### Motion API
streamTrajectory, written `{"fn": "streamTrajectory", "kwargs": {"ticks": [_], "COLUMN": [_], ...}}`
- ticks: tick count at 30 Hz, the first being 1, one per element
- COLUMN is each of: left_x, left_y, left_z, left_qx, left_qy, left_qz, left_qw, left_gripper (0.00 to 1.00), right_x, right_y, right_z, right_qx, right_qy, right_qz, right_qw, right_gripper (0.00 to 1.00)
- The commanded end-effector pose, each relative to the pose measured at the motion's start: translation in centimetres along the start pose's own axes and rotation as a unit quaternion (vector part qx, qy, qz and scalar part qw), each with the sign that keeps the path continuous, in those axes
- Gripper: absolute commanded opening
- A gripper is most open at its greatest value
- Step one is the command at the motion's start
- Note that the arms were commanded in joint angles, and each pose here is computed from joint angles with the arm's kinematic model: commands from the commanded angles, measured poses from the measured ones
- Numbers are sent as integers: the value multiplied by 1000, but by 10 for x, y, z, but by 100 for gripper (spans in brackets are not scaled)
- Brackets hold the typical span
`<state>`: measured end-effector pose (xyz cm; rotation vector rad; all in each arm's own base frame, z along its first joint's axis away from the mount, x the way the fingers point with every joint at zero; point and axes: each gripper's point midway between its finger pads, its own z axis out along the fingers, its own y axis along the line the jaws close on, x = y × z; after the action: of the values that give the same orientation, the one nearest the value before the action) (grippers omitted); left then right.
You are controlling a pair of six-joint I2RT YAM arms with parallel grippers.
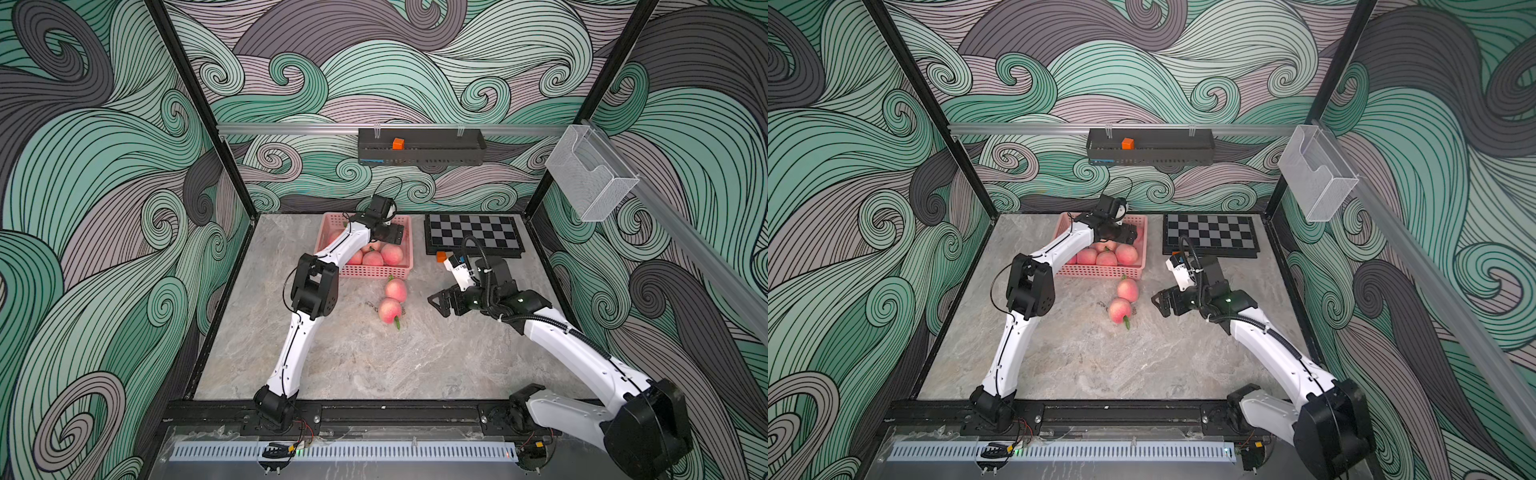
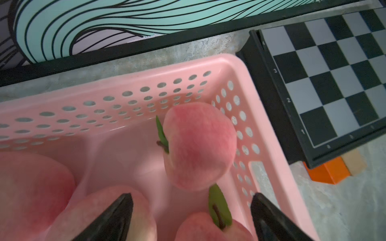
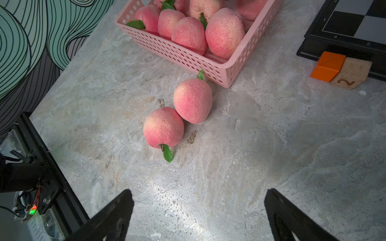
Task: Put the peaches into the basket
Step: Place the peach in the basket, then pick up the peach from the center of the board.
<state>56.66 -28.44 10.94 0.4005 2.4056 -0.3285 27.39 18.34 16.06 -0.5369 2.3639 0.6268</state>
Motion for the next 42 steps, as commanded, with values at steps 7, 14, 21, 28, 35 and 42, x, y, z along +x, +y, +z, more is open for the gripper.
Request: {"fn": "streamTrajectory", "kwargs": {"ticks": [7,14,21,28,35,42], "left_x": [-48,-22,51,128,180,206], "left_y": [-11,-10,-8,3,6,9], "left_z": [-91,-144,-185,-215,-244,-254], "left_qx": [17,20,23,7,13,15], "left_qy": [-76,-73,-16,30,37,31], "left_qz": [10,-32,-74,-85,-107,-122], "left_qw": [997,997,997,996,993,992], "left_gripper": [90,90,90,90,90,90], "right_x": [10,19,28,38,30,23], "right_y": [30,35,43,55,65,68], "right_z": [-2,-5,3,28,60,96], "right_qx": [-12,-5,-9,-21,-30,-37], "right_qy": [6,10,25,52,60,64], "right_qz": [-28,-42,-58,-67,-78,-70], "right_qw": [1000,999,998,996,995,995], "right_gripper": [99,99,99,99,99,99]}}
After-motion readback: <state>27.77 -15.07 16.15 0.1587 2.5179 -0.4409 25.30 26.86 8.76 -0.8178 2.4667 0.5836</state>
